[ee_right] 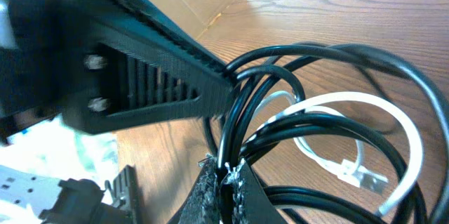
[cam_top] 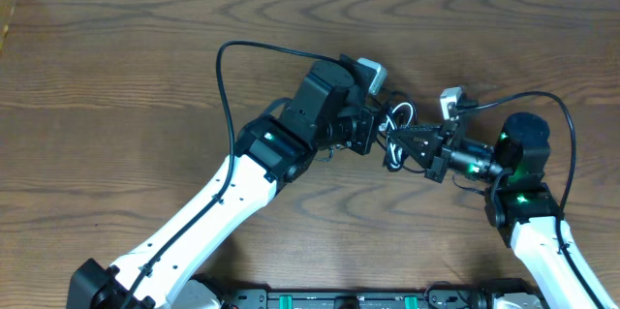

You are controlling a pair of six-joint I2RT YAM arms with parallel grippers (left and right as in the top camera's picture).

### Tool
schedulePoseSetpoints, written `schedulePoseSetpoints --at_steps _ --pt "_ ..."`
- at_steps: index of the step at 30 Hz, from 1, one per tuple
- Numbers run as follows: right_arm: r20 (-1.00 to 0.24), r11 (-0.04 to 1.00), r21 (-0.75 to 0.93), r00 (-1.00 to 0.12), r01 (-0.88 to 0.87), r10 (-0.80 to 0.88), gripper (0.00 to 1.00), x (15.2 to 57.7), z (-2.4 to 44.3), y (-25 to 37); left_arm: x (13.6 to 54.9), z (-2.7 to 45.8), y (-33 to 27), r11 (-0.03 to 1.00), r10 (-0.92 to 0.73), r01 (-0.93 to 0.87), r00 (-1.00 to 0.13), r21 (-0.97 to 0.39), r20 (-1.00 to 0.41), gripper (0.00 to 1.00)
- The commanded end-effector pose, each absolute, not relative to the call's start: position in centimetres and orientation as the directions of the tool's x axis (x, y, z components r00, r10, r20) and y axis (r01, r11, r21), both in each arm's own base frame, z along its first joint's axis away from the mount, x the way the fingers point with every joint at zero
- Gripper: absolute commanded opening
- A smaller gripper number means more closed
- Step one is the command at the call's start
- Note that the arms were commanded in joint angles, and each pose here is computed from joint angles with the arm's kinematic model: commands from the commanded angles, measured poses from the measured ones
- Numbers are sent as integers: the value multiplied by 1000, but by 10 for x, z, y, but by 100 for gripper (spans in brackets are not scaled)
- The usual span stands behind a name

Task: Untangle cables

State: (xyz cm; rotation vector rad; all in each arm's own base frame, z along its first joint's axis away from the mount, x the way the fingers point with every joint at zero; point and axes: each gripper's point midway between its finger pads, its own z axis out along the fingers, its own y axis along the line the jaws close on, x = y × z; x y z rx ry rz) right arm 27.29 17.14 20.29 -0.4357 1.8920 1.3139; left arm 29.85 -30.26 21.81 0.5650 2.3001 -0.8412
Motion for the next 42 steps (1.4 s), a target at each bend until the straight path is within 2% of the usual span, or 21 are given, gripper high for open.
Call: schedulePoseSetpoints --at_steps 1,6,17,20,26,31,34,39,41,42 --pt "-767 354 629 -627 -692 137 1 268 214 166 325 227 -272 805 111 480 -700 -350 -706 7" --pt "-745 345 656 -649 -671 156 1 267 214 152 339 214 -236 870 74 377 -738 -318 -670 8" --pt "-685 393 718 -683 -575 254 1 281 212 123 338 191 -192 919 70 280 -809 -278 -584 8" --pt "-641 441 751 -702 -491 311 1 289 203 108 336 188 -189 922 75 275 -818 -273 -570 7" --pt "-493 558 807 -740 -193 457 1 298 159 65 335 187 -189 922 76 273 -822 -273 -565 8" --pt "-422 594 804 -731 -29 536 1 293 135 36 335 187 -189 921 76 274 -822 -276 -564 8" --pt "-458 614 787 -733 -70 503 1 290 135 35 334 188 -191 917 77 280 -824 -285 -562 8" --pt "-578 589 752 -726 -296 373 1 280 152 53 331 192 -202 889 81 315 -824 -334 -561 7" --pt "-633 560 725 -708 -402 312 7 274 159 64 329 198 -212 857 83 350 -819 -378 -568 8" --pt "-664 539 705 -696 -461 273 20 270 163 72 328 206 -225 813 83 392 -810 -430 -580 8"
